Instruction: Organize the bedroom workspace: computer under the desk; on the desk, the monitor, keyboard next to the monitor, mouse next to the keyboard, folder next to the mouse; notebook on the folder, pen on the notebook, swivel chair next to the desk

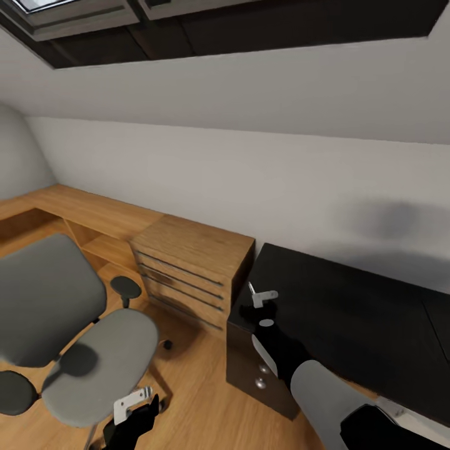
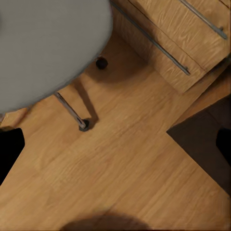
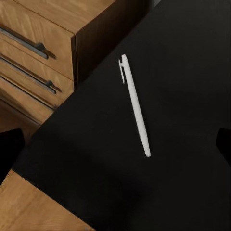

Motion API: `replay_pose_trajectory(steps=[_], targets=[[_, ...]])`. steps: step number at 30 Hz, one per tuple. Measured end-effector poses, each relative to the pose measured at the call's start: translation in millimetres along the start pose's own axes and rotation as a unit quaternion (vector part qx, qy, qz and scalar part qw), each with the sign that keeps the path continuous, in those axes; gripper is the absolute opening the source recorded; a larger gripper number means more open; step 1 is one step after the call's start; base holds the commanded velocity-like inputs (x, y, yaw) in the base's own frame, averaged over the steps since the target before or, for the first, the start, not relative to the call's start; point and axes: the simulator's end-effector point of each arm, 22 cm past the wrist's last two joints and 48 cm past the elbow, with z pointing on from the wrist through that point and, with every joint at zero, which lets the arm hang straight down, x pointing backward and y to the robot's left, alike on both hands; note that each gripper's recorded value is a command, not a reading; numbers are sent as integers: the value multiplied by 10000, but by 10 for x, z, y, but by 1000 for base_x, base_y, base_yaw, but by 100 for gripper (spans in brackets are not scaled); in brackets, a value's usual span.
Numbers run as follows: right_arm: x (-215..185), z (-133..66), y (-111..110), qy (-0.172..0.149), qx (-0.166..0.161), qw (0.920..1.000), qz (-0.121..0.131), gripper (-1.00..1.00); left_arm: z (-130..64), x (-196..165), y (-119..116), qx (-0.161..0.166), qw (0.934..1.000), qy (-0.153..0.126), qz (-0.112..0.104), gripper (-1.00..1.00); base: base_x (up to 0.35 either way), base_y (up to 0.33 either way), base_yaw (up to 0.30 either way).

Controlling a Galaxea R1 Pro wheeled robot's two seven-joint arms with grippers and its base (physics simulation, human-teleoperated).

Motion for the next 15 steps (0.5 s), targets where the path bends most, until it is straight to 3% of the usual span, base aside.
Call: replay_pose_trajectory(steps=[5,11,15], targets=[[8,1,13,9,-26,10000,-9,100,-14,40,-45,62,10000,32,56,100,299,0,21],[193,-3,-63,202,-72,9997,97,100,-26,-39,164,-138,9999,-2,-35,100,0,0,0],[-12,-2,24,46,-94,9999,87,100,-34,-85,78,-82,9999,-76,-108,100,0,0,0]])
